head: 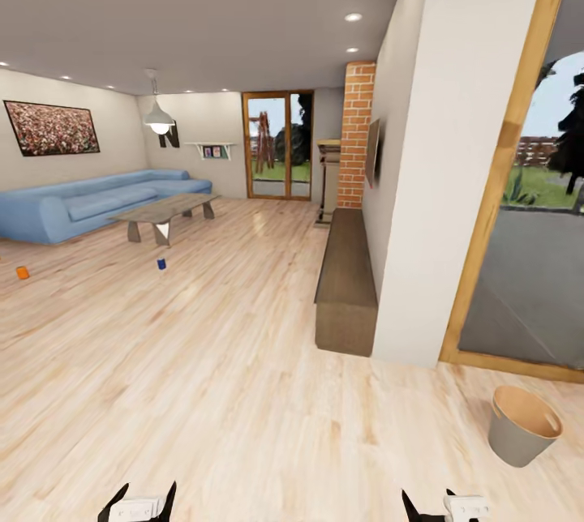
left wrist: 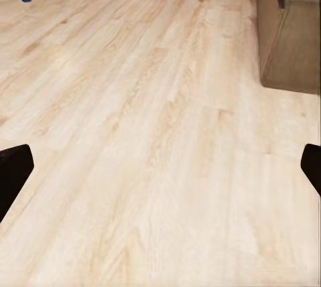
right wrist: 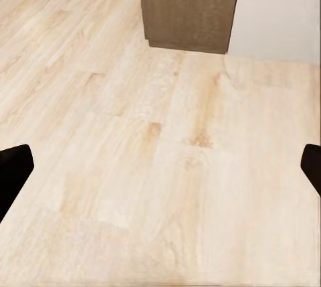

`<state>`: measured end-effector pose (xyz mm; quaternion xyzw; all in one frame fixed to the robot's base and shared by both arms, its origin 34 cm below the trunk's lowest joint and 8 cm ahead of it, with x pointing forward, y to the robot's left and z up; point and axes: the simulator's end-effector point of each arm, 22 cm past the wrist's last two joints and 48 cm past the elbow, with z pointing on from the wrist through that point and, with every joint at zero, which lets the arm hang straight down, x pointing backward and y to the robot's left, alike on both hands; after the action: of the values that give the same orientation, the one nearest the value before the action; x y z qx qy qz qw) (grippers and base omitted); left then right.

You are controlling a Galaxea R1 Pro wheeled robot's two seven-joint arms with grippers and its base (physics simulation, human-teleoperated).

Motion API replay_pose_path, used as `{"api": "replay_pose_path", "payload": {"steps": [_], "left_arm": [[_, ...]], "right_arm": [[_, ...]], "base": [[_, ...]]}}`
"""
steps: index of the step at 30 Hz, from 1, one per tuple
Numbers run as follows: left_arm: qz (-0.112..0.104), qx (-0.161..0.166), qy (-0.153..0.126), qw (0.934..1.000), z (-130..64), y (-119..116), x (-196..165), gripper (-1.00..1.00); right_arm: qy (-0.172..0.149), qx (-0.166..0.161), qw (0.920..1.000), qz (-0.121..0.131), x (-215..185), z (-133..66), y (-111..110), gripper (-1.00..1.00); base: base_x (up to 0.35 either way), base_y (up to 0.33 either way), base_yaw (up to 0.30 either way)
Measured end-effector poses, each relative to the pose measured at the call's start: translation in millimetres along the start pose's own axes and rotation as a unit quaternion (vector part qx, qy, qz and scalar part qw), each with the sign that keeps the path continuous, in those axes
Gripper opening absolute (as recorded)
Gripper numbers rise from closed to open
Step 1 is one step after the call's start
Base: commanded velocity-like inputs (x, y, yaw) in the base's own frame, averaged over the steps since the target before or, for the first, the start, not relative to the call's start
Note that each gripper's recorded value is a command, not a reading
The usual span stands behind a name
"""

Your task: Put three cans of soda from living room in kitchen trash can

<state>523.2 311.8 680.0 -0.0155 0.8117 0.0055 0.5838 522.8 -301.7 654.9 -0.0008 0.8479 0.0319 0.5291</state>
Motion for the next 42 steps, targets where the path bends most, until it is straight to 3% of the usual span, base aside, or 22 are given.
{"api": "replay_pose_path", "payload": {"steps": [11, 42], "left_arm": [[0.000, 0.000, -0.002, 1.0000, 0.0, -0.2, -1.7, 1.00], [0.001, 0.000, -0.008, 1.0000, 0.2, -0.4, -6.6, 1.00]], "right_arm": [[-0.002, 0.000, 1.0000, -0.001, -1.9, -0.1, 0.2, 1.00], [-0.008, -0.001, 1.0000, -0.003, -6.8, -0.4, -0.2, 1.00]], "base": [[-0.010, -0.115, -0.249], [0.006, -0.278, -0.243]]}}
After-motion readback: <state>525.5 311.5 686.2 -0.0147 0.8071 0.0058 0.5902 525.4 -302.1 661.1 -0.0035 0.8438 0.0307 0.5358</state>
